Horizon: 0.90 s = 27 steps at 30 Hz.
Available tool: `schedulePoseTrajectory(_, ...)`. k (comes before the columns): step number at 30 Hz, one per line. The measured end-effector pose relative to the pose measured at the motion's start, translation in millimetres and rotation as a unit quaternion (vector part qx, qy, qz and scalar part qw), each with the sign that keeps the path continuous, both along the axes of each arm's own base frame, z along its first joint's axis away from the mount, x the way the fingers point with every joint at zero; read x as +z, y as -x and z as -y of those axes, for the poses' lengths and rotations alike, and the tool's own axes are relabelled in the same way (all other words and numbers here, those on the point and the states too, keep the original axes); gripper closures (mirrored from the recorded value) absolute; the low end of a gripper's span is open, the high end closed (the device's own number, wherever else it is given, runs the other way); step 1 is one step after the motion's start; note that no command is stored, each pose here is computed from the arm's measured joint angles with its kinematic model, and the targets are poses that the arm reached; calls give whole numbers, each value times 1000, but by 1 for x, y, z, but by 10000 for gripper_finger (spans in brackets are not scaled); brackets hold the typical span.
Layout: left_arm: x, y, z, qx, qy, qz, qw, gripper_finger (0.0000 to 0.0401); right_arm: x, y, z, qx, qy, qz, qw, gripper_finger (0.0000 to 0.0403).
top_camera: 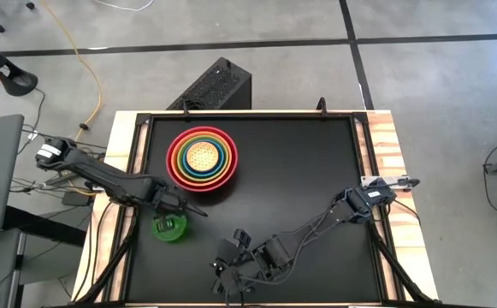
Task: Nest bowls inside each other
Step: Stack the green bowl on top of the orange and blue bowl
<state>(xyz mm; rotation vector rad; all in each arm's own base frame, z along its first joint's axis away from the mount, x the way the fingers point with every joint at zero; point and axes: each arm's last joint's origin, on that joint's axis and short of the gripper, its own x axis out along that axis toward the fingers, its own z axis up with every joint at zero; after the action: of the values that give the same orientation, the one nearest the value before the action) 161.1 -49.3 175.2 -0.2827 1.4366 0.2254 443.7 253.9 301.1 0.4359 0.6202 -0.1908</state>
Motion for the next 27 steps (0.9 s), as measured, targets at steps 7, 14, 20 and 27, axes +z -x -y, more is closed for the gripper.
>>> schedulePoseTrajectory(7,57,-15,13,39,74,139,987,400,-2,13,-20,23,-21,-14,999,281)
schedulePoseTrajectory(14,86,-37,21,89,92,199,972,401,0,13,-22,97,60,-10,993,281)
schedulePoseTrajectory(20,77,-62,29,82,64,180,978,401,8,2,-9,187,130,6,974,279)
schedulePoseTrajectory(27,77,-87,38,56,60,191,978,401,0,-1,10,225,176,-51,957,229)
